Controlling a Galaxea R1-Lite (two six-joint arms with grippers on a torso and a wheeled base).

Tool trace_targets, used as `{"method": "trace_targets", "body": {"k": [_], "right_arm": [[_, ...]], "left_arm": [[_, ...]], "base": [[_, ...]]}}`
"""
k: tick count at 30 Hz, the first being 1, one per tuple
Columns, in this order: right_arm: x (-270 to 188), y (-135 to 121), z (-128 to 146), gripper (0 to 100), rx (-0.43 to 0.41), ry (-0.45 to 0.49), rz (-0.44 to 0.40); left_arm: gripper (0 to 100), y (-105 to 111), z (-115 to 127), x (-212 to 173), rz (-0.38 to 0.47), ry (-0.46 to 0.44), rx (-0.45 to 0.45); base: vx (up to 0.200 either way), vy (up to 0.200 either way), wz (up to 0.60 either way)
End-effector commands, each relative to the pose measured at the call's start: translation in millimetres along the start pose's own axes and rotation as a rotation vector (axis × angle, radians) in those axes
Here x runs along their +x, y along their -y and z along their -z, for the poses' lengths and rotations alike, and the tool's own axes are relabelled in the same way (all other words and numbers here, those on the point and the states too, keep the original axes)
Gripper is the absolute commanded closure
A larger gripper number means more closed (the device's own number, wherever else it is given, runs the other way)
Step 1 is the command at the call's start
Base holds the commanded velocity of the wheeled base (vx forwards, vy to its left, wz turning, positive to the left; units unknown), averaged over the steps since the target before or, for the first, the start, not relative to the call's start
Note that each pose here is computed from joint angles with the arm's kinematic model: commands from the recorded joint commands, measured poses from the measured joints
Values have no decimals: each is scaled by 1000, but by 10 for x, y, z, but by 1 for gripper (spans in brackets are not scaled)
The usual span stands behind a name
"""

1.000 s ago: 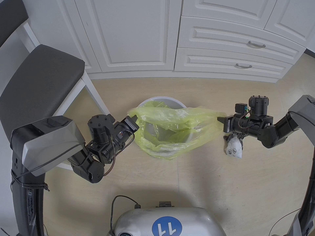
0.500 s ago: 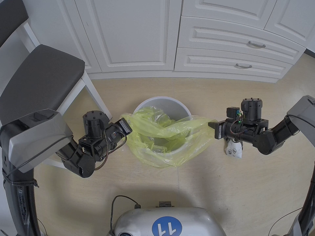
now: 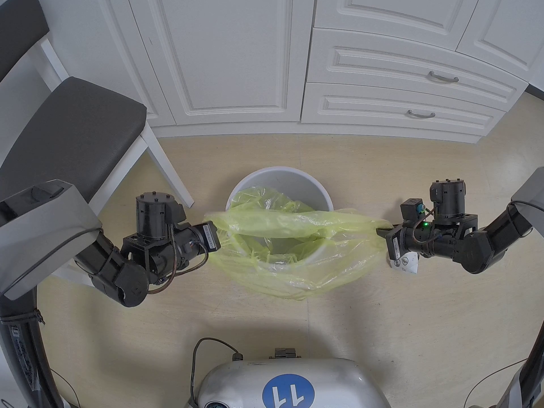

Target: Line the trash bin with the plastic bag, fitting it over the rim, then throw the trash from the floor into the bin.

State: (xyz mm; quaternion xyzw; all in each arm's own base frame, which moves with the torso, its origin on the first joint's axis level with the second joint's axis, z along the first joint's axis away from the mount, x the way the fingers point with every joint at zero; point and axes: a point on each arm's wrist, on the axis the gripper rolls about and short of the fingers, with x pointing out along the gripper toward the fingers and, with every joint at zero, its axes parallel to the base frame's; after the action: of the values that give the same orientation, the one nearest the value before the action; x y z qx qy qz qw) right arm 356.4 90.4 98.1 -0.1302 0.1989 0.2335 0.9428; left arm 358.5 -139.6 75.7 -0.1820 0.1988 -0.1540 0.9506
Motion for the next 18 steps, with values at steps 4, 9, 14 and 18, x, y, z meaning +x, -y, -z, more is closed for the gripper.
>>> {"method": "trace_targets", "body": {"k": [4, 9, 14, 18], "right_arm": [[3, -143, 141, 100, -41, -55, -38], [226, -291, 246, 100, -60, -94, -24], [325, -316, 241, 100, -63, -31, -2], [340, -290, 269, 100, -72, 0, 15]], "left_arm": [[100, -39, 176, 31, -15, -53, 9], [100, -104, 202, 220, -22, -14, -5], [100, -167, 69, 274, -21, 110, -25], [100, -160, -64, 231, -5, 170, -62]], "base": [[0, 0, 0], [0, 0, 0], [0, 0, 0], [0, 0, 0]]}}
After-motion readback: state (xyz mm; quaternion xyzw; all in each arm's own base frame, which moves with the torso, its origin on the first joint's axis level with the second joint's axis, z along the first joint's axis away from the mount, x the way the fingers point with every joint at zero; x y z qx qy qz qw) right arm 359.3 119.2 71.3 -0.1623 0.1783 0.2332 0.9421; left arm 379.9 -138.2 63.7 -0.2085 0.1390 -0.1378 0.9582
